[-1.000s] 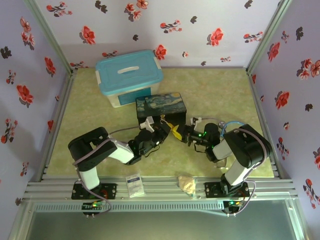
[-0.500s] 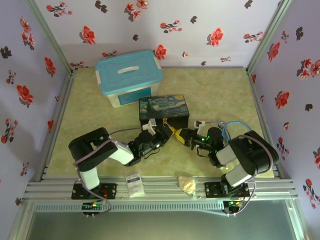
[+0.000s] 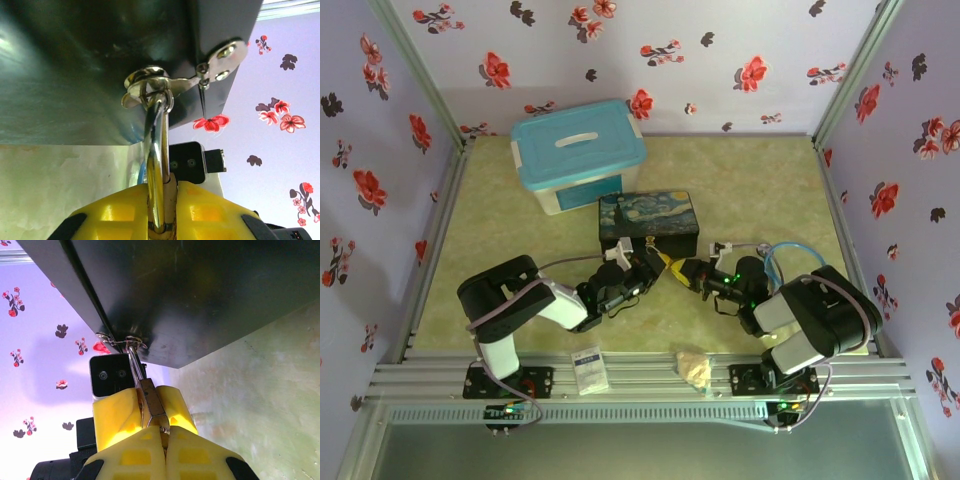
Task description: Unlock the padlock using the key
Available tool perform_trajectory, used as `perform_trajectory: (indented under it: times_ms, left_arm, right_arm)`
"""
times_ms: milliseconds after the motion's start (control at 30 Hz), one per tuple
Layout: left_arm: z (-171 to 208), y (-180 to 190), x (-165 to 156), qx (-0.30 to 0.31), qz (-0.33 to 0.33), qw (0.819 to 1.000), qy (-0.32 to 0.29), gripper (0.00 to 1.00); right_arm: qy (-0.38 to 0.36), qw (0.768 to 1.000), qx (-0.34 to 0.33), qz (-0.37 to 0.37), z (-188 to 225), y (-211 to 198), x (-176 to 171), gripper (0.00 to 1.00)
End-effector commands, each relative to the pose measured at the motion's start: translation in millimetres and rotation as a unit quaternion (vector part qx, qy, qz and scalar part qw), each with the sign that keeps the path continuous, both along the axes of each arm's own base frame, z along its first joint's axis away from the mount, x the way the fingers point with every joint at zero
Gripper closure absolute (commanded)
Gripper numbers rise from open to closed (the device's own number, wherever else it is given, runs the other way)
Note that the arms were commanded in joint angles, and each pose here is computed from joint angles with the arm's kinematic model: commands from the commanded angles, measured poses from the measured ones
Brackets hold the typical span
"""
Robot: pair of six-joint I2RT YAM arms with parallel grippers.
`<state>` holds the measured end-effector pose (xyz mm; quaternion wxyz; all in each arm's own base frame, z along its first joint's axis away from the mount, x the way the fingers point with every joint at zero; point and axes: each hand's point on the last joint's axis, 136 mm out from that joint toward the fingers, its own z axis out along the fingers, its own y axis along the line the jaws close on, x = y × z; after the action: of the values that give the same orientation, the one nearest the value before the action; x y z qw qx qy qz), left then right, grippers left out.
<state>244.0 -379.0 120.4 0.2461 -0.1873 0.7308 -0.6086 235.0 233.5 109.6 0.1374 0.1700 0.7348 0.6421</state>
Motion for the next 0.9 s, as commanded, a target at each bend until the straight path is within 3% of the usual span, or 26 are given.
perform_trajectory:
  times_ms: [0, 133, 233, 333, 433, 567, 867]
  left_arm:
    - [36, -16, -18, -0.042, -0.04, 0.997, -0.044, 1.0]
    - [31, -18, -20, -0.041, -0.04, 0.998, -0.038, 1.0]
    - [17, -11, -16, -0.023, -0.026, 0.999, -0.033, 1.0]
    - [6, -5, -14, -0.012, -0.014, 1.0, -0.023, 1.0]
    - [2, -3, -13, -0.008, -0.012, 1.0, -0.021, 1.0]
    - [0, -5, -11, -0.012, -0.012, 1.0, -0.014, 1.0]
    - [12, -11, -11, -0.031, -0.018, 0.999, -0.017, 1.0]
  right_arm:
    - [-0.02, 1.0, 0.0, -0.013, 9, 11, 13, 1.0]
    - [-0.025, 1.0, 0.003, -0.009, 10, 19, 16, 0.99]
    - [-0.021, 1.0, -0.01, -0.021, 0, 15, 16, 0.9]
    - [-0.018, 0.999, -0.029, -0.034, -12, 7, 11, 0.91]
    - [-0.007, 0.997, -0.067, -0.048, -31, -3, 7, 0.99]
    - [-0.011, 0.992, -0.107, -0.06, -38, -5, 3, 1.0]
    - [0.053, 0.993, 0.029, -0.1, 11, 1, 13, 1.0]
